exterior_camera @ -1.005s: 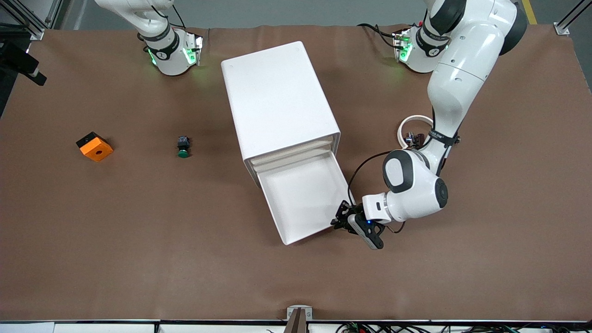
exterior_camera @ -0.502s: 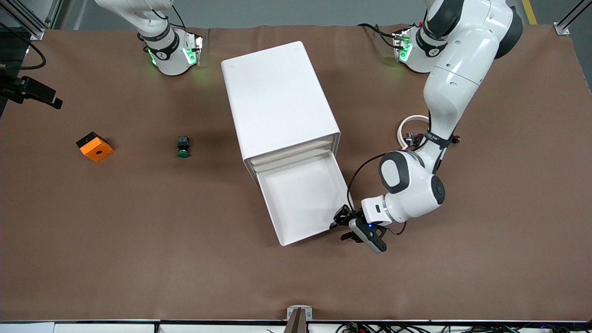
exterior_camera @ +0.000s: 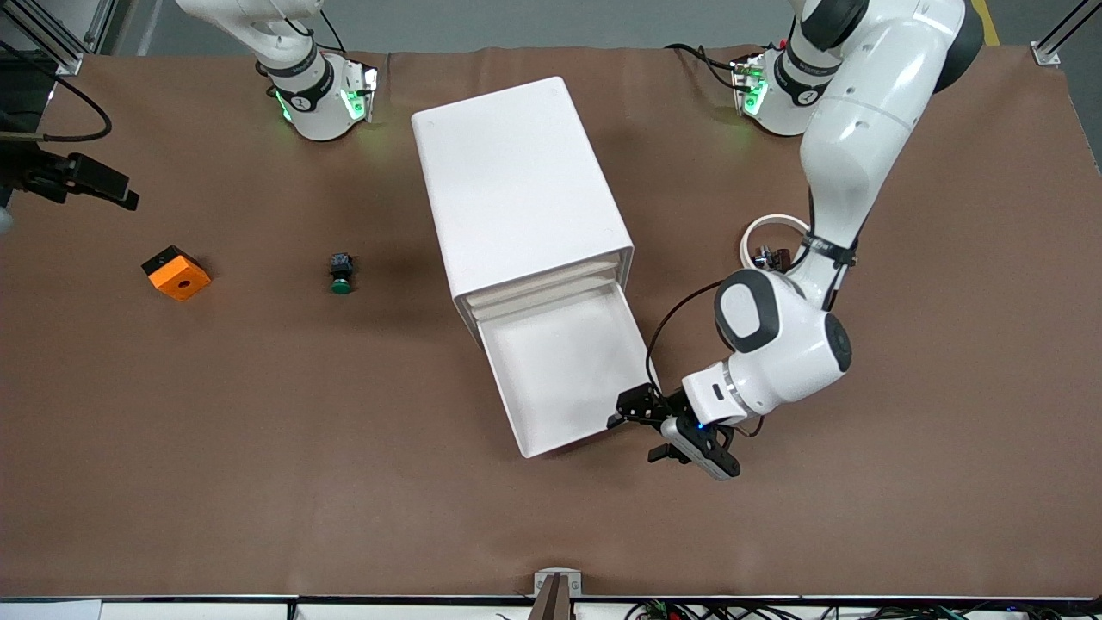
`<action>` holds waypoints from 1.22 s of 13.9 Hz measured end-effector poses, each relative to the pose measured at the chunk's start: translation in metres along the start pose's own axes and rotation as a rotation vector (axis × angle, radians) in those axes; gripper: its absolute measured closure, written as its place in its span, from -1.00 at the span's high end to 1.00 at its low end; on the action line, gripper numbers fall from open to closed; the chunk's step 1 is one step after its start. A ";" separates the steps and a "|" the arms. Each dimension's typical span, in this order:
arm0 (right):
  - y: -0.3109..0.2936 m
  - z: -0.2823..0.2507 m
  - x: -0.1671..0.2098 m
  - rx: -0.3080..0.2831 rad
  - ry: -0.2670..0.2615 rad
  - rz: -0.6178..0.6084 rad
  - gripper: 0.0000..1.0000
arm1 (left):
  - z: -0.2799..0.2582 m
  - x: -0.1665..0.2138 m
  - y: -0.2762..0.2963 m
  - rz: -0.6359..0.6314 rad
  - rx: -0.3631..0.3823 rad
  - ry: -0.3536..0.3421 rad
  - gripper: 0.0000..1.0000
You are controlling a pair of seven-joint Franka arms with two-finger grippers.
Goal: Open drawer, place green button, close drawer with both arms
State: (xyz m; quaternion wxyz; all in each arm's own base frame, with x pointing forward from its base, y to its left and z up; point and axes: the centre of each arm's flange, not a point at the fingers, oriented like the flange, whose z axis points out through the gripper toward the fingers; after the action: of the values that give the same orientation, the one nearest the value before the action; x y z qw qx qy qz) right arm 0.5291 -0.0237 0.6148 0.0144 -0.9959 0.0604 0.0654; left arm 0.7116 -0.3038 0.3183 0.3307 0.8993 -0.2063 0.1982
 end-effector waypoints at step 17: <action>-0.143 0.300 -0.005 0.045 0.193 -0.165 1.00 | -0.387 -0.004 0.000 -0.341 0.526 -0.371 1.00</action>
State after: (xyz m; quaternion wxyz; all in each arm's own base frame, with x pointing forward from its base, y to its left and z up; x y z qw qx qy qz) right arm 0.5034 0.1302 0.3214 0.0361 -0.9986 -0.0190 -0.0335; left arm 0.6232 -0.0411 0.5888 0.0735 0.9958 -0.0518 0.0197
